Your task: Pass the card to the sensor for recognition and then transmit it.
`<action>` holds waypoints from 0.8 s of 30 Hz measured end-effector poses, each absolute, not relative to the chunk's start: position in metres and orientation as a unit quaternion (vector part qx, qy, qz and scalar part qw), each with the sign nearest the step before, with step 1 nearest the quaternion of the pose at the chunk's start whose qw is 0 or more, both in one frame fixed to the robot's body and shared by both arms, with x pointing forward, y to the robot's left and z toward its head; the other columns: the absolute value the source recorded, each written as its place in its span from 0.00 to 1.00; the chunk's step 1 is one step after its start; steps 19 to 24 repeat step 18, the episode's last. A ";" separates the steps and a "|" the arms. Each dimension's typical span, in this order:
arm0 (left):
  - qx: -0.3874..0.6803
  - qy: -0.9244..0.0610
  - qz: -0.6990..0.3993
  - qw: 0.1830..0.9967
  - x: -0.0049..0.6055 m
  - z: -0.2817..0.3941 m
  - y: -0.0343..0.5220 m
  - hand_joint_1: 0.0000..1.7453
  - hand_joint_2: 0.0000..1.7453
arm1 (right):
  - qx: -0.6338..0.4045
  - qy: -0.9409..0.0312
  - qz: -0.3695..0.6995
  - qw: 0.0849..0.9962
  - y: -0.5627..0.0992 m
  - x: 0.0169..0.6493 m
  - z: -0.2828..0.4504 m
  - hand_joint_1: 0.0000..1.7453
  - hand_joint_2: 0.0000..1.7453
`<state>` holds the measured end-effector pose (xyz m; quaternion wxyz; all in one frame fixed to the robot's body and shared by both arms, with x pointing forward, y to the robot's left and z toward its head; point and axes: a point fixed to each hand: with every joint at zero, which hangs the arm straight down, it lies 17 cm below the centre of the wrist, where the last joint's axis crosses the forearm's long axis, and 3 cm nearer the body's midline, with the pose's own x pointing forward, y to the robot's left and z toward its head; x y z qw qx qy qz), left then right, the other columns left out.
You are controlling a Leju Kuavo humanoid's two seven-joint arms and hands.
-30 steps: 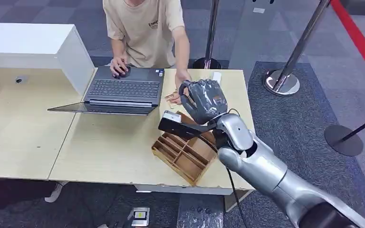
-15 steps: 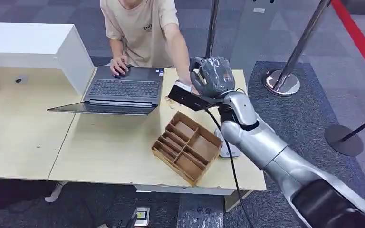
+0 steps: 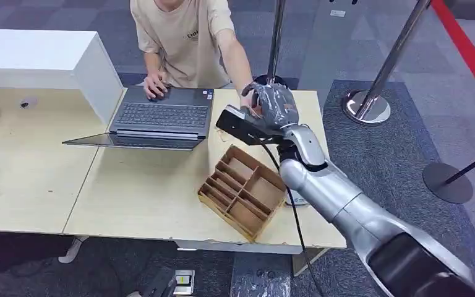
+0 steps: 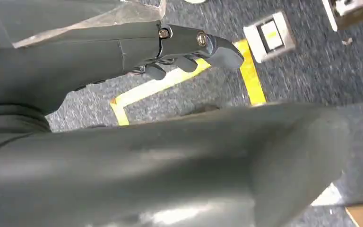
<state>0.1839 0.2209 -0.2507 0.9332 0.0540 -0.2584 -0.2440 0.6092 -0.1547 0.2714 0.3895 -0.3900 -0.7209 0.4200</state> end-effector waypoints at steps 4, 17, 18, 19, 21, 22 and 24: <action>0.055 -0.259 -0.247 0.932 0.184 -0.251 0.227 0.00 0.00 | -0.329 -0.754 0.368 0.434 -0.150 0.602 0.270 0.00 0.00; 0.071 -0.256 -0.248 0.932 0.179 -0.254 0.257 0.00 0.00 | -0.151 -0.836 0.129 0.512 -0.153 0.541 0.282 0.00 0.00; 0.075 -0.255 -0.247 0.932 0.178 -0.255 0.259 0.00 0.00 | -0.140 -0.838 0.118 0.514 -0.154 0.536 0.281 0.00 0.00; 0.075 -0.255 -0.247 0.932 0.178 -0.255 0.259 0.00 0.00 | -0.140 -0.838 0.118 0.514 -0.154 0.536 0.281 0.00 0.00; 0.075 -0.255 -0.247 0.932 0.178 -0.255 0.259 0.00 0.00 | -0.140 -0.838 0.118 0.514 -0.154 0.536 0.281 0.00 0.00; 0.075 -0.255 -0.247 0.932 0.178 -0.255 0.259 0.00 0.00 | -0.140 -0.838 0.118 0.514 -0.154 0.536 0.281 0.00 0.00; 0.075 -0.255 -0.247 0.932 0.178 -0.255 0.259 0.00 0.00 | -0.140 -0.838 0.118 0.514 -0.154 0.536 0.281 0.00 0.00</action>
